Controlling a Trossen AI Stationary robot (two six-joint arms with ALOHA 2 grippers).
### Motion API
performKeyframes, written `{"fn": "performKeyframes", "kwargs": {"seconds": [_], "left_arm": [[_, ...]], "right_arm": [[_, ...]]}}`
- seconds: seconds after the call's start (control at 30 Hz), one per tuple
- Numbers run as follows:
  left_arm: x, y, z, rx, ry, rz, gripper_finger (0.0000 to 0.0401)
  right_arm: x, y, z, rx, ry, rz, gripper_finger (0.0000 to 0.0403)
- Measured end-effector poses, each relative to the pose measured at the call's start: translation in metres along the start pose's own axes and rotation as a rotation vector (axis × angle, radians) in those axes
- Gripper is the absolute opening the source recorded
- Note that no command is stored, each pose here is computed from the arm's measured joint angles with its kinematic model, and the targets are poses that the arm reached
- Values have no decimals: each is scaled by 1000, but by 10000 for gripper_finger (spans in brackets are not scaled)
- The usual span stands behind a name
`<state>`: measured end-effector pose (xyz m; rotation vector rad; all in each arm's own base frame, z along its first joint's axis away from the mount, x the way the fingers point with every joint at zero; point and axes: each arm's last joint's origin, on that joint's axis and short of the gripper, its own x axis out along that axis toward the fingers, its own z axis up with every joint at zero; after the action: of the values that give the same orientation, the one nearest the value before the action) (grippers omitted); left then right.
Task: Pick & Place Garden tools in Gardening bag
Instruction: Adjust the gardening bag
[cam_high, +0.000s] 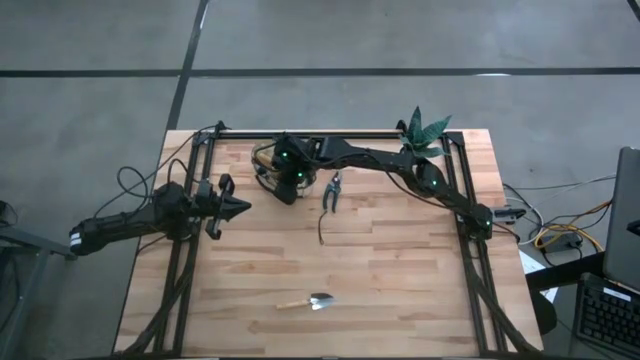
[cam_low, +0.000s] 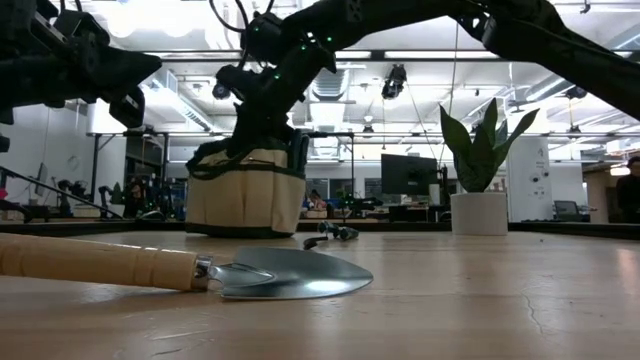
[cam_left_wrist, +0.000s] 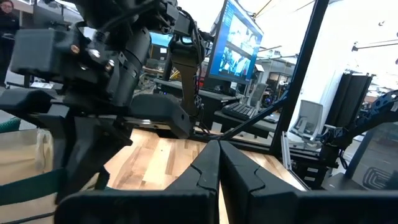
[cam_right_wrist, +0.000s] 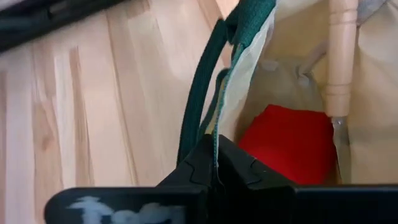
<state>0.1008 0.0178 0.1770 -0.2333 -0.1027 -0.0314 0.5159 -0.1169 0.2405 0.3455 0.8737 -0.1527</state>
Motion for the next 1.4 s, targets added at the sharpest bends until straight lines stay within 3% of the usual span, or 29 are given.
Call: {"fn": "performKeyframes", "kwargs": {"seconds": [0.7, 0.87, 1.4], "left_arm": [[0, 0, 0, 0, 0, 0, 10], [0, 0, 0, 0, 0, 0, 10], [0, 0, 0, 0, 0, 0, 10]], "right_arm": [[-20, 2, -25, -360, 287, 6, 8], [-22, -1, -30, -457, 360, -56, 8], [-37, 9, -27, -510, 344, -66, 8]]}}
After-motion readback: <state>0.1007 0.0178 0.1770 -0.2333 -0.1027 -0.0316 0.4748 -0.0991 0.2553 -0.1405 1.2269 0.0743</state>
